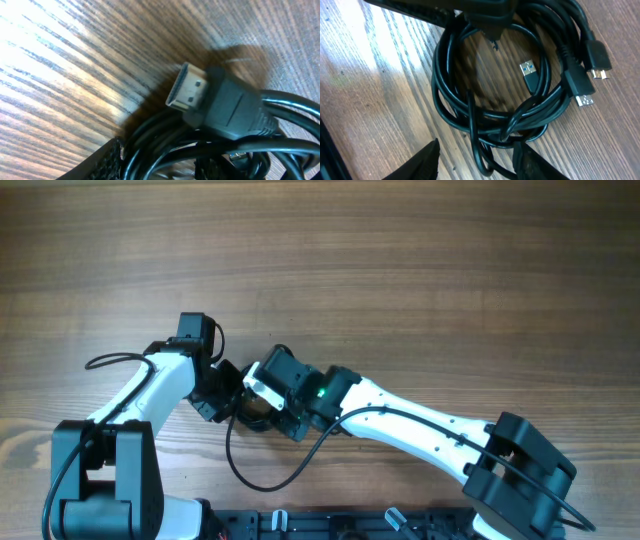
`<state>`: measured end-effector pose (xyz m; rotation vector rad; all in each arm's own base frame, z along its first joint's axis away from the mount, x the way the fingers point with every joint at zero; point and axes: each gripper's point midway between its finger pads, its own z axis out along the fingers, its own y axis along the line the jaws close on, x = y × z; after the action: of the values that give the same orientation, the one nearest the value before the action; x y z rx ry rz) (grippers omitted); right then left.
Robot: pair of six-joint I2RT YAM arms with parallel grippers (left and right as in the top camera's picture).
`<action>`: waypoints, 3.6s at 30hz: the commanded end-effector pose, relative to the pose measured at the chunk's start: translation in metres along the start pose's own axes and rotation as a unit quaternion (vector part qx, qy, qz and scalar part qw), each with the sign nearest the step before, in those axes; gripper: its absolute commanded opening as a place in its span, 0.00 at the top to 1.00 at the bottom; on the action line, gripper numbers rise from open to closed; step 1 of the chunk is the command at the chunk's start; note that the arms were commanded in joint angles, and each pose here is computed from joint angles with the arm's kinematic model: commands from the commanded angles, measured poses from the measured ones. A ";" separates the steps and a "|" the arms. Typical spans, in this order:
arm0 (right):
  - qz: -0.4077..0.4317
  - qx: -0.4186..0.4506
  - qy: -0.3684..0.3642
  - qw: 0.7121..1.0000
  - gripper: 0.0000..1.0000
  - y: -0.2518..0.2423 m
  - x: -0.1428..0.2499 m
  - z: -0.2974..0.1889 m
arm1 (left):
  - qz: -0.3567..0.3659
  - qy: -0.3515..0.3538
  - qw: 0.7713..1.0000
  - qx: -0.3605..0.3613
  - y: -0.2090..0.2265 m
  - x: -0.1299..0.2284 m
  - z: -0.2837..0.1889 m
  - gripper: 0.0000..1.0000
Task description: Untangle cables
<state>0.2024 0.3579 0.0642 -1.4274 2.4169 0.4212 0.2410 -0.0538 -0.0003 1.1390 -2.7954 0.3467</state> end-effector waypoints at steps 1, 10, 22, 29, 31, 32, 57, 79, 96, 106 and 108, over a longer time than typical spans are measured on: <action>-0.012 0.009 0.010 1.000 0.55 -0.006 0.010 0.010 | 0.005 0.000 1.000 -0.011 0.004 -0.001 0.001 0.49; -0.014 0.010 0.023 1.000 0.86 -0.008 0.017 0.024 | 0.003 0.024 1.000 0.004 -0.001 0.008 0.001 0.48; -0.010 0.011 0.007 1.000 0.96 -0.008 0.004 0.016 | 0.043 0.014 0.999 0.004 -0.014 0.017 0.006 0.60; 0.130 -0.116 -0.126 0.977 0.96 -0.010 -0.065 -0.069 | 0.023 -0.037 0.998 -0.052 0.008 0.001 0.008 0.77; 0.171 -0.155 -0.136 0.963 0.96 -0.019 -0.068 -0.081 | 0.010 -0.043 0.997 -0.061 0.015 0.000 0.012 0.79; 0.192 -0.170 -0.139 0.956 0.96 -0.026 -0.068 -0.086 | 0.010 -0.043 0.997 -0.061 0.017 0.001 0.014 0.80; 0.220 -0.142 -0.121 0.957 0.61 -0.116 -0.013 -0.101 | 0.063 -0.006 0.997 -0.041 0.014 0.014 0.019 0.33; -0.012 -0.025 0.025 0.999 0.55 -0.042 0.006 -0.007 | 0.097 -0.045 0.994 -0.014 -0.024 -0.013 -0.003 0.32; 0.007 -0.046 -0.006 0.999 0.51 -0.038 -0.007 0.009 | 0.100 -0.084 0.991 -0.021 -0.016 -0.026 0.010 0.78; -0.018 -0.028 0.003 0.999 0.49 -0.046 0.002 0.024 | 0.100 -0.083 0.991 -0.022 -0.015 -0.025 0.011 0.79; -0.018 -0.028 0.004 0.999 0.46 -0.046 0.002 0.024 | 0.100 -0.079 0.992 -0.018 -0.017 -0.024 0.011 0.79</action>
<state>0.2457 0.3496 0.0481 -1.4570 2.4009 0.5170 0.2813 -0.0550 0.0008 0.9176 -3.0852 0.2739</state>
